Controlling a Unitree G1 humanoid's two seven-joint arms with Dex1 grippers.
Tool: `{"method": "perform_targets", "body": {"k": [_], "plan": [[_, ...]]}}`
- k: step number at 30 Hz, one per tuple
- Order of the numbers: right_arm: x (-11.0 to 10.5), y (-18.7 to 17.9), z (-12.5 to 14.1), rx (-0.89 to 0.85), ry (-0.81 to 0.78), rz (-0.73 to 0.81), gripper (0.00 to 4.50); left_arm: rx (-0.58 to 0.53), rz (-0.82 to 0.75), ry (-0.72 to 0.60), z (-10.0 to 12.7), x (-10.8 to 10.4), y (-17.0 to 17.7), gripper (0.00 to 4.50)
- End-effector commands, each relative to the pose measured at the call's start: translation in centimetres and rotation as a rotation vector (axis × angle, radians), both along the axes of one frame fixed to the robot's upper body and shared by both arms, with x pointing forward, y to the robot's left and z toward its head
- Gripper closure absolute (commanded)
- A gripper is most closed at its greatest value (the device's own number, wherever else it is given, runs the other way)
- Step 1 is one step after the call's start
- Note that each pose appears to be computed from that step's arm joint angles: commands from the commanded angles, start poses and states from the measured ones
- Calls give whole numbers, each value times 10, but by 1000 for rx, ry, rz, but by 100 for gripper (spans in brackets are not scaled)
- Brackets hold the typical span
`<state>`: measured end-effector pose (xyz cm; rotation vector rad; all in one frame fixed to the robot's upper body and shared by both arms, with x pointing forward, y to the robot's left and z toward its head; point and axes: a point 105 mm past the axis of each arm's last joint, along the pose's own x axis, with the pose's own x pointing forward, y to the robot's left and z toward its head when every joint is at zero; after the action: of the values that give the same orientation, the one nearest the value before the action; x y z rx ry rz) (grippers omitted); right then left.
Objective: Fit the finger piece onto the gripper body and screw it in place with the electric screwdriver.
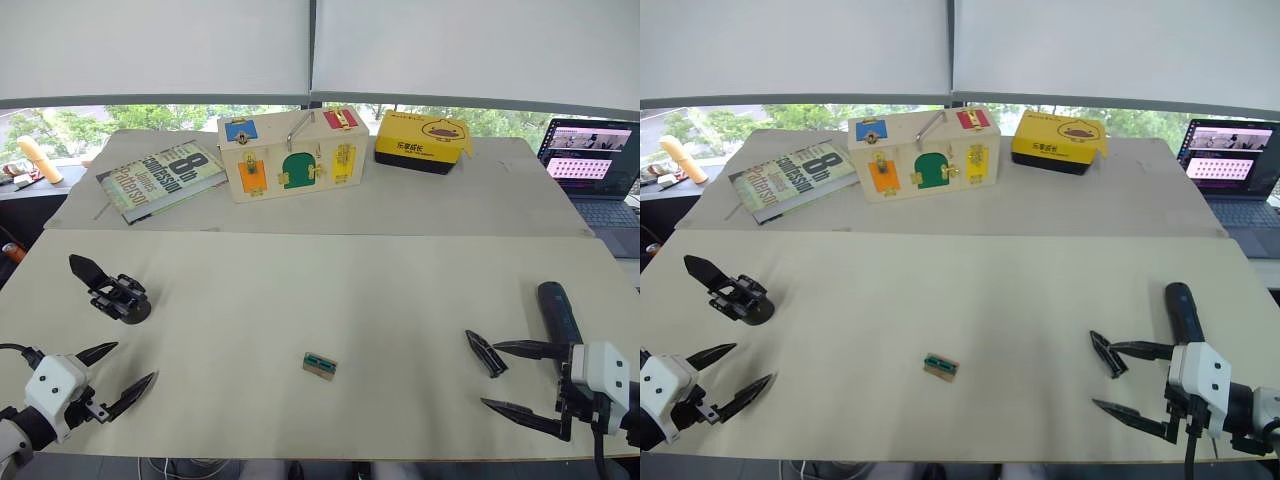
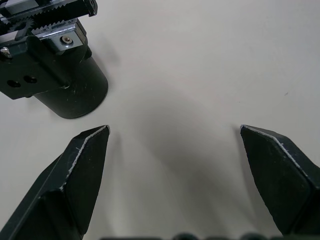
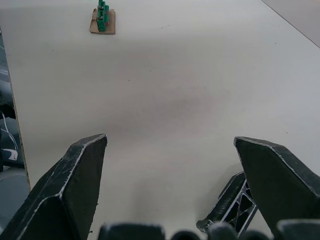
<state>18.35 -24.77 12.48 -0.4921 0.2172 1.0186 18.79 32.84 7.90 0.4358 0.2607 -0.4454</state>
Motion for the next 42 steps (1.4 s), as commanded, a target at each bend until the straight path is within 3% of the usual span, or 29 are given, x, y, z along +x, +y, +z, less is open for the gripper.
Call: {"method": "perform_targets", "body": {"k": [1, 5, 8, 11, 14, 16, 19, 23, 27, 34, 42], "plan": [[3, 6, 11, 27, -66, 33, 0, -14, 45, -64, 15, 0, 5, 9], [14, 26, 29, 124, -143, 60, 0, -138, 214, -183, 34, -3, 20, 9], [22, 50, 47, 233, -234, 81, 0, -85, 425, -294, 42, -17, 49, 9], [25, 76, 59, 336, -261, 124, 0, -142, 619, -277, 29, -44, 70, 9], [27, 92, 70, 419, -345, 151, 0, -157, 715, -292, 21, -63, 76, 9], [33, 95, 76, 477, -409, 107, 0, -183, 760, -304, 17, -71, 77, 9], [22, 107, 70, 494, -389, 214, 0, -197, 751, -310, 14, -72, 64, 9], [16, 109, 65, 476, -347, 290, 0, -226, 707, -343, 20, -59, 46, 9], [17, 109, 68, 444, -321, 324, 0, -214, 674, -350, 23, -29, 30, 9], [30, 116, 85, 480, -347, 274, 0, -222, 674, -290, 10, 16, 10, 9], [32, 115, 81, 459, -352, 258, 0, -258, 643, -236, -7, 55, 5, 9]]}}
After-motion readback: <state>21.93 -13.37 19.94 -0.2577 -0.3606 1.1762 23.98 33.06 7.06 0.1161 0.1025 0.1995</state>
